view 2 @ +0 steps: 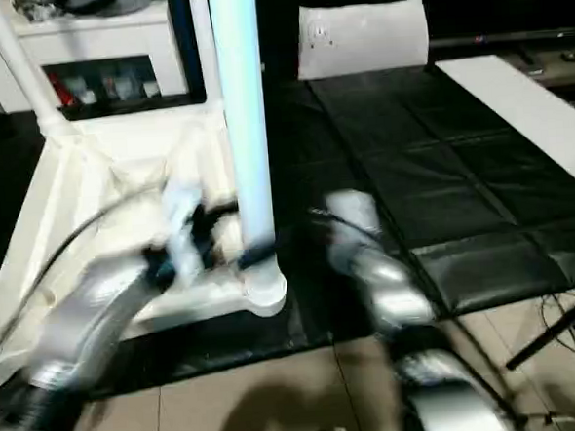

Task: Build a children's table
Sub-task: Rotate table base, then rotate leg to tighten

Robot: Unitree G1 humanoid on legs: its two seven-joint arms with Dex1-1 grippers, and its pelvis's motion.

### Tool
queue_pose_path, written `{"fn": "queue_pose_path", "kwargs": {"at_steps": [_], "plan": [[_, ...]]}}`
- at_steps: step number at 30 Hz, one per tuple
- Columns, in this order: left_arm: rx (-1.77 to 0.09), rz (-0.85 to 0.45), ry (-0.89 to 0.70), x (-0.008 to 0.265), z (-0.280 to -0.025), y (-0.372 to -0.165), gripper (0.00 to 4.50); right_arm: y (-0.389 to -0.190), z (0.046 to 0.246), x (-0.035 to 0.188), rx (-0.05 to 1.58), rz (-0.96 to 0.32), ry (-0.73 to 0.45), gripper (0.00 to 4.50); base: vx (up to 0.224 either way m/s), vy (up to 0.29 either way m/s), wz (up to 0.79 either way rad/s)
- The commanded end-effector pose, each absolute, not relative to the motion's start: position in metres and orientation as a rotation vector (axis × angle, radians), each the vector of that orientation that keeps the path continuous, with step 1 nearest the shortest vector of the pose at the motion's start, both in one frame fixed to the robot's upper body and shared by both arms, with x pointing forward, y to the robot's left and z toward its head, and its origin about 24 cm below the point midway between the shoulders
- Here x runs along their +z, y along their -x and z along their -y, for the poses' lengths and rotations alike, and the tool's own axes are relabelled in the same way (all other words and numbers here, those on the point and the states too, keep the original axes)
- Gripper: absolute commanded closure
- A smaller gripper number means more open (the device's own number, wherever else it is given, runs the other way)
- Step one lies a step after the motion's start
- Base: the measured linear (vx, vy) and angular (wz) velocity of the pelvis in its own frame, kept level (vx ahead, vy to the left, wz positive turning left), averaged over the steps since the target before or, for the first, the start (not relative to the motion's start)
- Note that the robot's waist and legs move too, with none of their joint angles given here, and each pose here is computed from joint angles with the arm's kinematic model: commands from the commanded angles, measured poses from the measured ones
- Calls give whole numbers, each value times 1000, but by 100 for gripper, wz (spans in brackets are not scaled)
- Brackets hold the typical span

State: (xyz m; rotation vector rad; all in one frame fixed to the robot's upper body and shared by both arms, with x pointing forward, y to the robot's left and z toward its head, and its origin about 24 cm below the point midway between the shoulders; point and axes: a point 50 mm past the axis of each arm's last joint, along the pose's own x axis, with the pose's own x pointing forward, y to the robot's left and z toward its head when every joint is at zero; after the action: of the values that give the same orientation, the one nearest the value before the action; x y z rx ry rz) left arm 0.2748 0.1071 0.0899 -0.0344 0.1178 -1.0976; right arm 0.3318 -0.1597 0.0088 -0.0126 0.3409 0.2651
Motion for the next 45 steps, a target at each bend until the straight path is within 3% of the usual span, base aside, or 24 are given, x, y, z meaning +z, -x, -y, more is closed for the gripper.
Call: {"fn": "queue_pose_path", "kwargs": {"at_steps": [1, 6, 10, 19, 26, 35, 45], "plan": [[-1220, -164, -82, 89, -111, -262, 30, -324, 161, 32, 406, -225, 21, 0, 0, 0, 0], [-1235, -231, -213, 80, -124, -263, 62, -306, 167, 45, 557, -184, 23, 0, 0, 0, 0], [-1250, -333, -322, 74, -138, -278, 102, -286, 174, 57, 726, -175, 91, 0, 0, 0, 0], [-1264, -463, -392, 60, -151, -289, 174, -260, 169, 78, 959, -205, 71, 0, 0, 0, 0], [-1248, -487, -393, 56, -156, -291, 251, -255, 164, 81, 1018, -223, 75, 0, 0, 0, 0], [-1296, -416, -416, 55, -149, -287, 301, -256, 156, 84, 1063, -247, 93, 0, 0, 0, 0], [-1322, -439, -424, 50, -149, -284, 388, -259, 155, 85, 1070, -255, 104, 0, 0, 0, 0]]}}
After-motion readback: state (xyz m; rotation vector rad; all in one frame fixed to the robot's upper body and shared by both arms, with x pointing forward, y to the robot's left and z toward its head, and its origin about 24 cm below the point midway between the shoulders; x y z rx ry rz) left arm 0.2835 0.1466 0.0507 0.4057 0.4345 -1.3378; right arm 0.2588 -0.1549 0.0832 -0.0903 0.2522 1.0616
